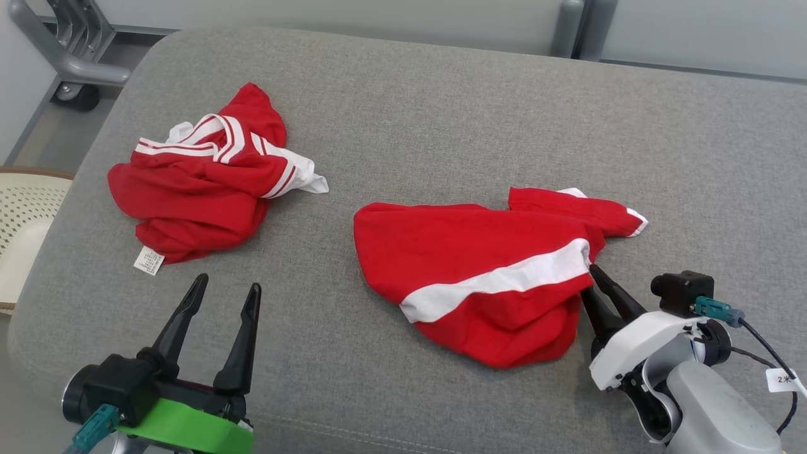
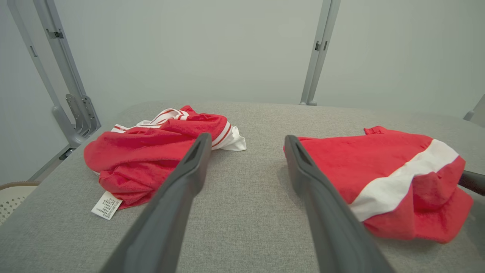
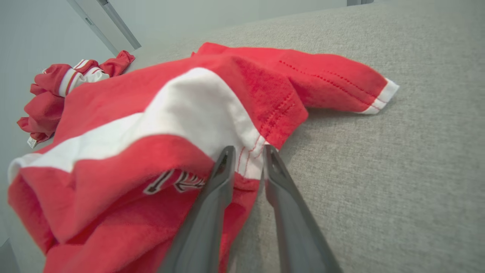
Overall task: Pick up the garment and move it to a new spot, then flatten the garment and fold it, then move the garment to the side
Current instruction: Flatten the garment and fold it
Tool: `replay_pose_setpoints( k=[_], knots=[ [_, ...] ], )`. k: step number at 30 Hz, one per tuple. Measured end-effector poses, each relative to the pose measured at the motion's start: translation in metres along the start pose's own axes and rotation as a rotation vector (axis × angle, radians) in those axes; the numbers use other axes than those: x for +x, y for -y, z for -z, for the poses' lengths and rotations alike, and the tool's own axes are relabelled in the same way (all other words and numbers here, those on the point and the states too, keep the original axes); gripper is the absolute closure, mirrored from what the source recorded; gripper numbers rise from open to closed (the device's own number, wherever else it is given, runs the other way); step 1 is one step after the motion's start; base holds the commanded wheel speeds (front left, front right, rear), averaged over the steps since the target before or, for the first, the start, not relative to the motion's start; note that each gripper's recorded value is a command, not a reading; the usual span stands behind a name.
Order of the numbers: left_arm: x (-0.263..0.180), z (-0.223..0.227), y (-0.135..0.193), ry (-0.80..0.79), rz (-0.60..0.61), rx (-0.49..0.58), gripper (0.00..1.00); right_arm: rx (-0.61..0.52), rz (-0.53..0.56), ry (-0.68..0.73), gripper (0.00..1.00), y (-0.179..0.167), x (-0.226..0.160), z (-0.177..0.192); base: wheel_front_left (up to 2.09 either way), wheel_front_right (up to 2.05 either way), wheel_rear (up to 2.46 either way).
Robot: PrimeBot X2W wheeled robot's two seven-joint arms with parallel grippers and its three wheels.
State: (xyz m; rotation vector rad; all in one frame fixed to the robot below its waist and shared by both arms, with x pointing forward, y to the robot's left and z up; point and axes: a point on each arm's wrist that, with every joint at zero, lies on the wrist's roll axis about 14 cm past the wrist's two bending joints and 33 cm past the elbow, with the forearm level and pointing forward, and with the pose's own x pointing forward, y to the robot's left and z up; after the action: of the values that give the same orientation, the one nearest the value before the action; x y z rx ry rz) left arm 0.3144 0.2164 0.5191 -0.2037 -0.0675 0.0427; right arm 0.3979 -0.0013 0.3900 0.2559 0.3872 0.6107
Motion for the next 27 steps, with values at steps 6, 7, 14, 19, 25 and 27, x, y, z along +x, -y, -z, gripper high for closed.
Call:
replay_pose_setpoints(
  k=[6,7,14,19,25,27],
  knots=[
    [0.002,0.002,0.004,-0.006,0.015,-0.004,0.0,0.012,0.022,0.004,0.64,0.009,-0.003,0.0,0.0,0.0,0.0],
    [0.002,0.002,0.005,-0.006,0.015,-0.005,0.0,0.014,0.025,0.003,0.65,0.009,-0.003,0.0,0.0,0.0,0.0],
    [0.003,0.003,0.006,-0.008,0.019,-0.005,0.0,0.022,0.043,0.0,0.56,0.016,-0.005,0.002,0.0,0.0,0.0],
    [0.003,0.002,0.006,-0.006,0.019,0.001,0.0,0.022,0.047,-0.012,0.5,0.02,-0.004,0.005,0.0,0.0,0.0],
    [0.002,0.002,0.006,-0.007,0.015,0.002,0.0,0.021,0.023,-0.015,0.54,0.013,0.004,0.004,0.0,0.0,0.0],
    [0.001,0.002,0.004,-0.007,0.011,0.003,0.0,0.018,0.008,-0.023,0.53,0.008,0.005,0.006,0.0,0.0,0.0]
  ],
)
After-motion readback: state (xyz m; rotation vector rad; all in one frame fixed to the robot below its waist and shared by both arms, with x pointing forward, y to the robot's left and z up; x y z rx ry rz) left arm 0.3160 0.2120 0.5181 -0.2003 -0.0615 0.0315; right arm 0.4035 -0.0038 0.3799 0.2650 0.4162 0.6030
